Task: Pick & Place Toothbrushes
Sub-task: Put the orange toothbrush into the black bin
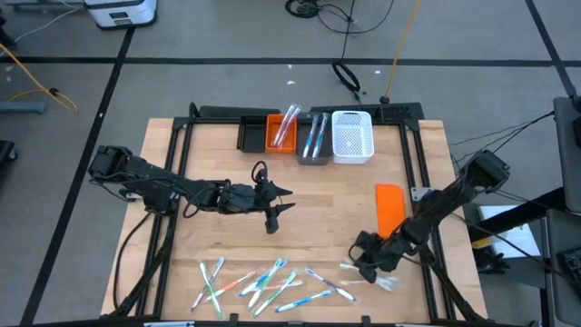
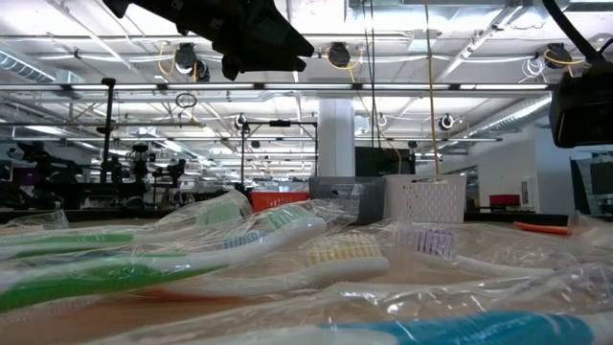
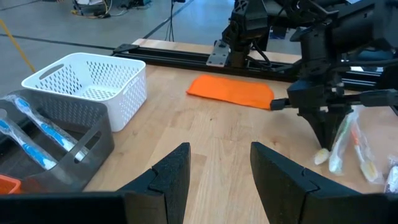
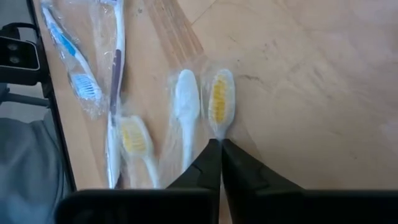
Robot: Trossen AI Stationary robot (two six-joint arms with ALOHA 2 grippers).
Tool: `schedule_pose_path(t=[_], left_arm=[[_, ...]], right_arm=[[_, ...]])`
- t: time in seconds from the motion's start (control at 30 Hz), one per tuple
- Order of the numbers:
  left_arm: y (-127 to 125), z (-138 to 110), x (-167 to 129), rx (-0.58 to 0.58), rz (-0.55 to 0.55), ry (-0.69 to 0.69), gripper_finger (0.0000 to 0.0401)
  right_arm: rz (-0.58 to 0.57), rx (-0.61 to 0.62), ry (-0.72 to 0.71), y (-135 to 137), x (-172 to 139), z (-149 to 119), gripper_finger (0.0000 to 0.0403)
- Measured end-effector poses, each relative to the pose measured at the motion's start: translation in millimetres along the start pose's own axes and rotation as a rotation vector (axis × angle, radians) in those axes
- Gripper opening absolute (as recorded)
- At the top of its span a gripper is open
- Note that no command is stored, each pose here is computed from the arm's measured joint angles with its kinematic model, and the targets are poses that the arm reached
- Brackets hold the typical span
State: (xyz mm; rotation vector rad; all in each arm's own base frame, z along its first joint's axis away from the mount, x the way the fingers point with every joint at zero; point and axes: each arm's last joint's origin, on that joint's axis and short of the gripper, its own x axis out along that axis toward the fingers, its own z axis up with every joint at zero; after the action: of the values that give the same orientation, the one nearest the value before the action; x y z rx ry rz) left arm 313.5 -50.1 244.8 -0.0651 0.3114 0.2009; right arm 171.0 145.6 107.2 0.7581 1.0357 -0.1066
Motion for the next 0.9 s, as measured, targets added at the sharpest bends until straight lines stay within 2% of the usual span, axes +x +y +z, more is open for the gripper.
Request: schedule_pose_path(t=[0.57,0.9], left_arm=[[0,0,0,-0.001,0.0,-0.001,0.0166],[0,1,0,-0.004,-0.001,-0.009,0.0166]], right_arm=[[0.036,-0.141,-0.236,0,-31,40,0.0],[0.048,-0.245,-0.509,6,-61,62,0.0]])
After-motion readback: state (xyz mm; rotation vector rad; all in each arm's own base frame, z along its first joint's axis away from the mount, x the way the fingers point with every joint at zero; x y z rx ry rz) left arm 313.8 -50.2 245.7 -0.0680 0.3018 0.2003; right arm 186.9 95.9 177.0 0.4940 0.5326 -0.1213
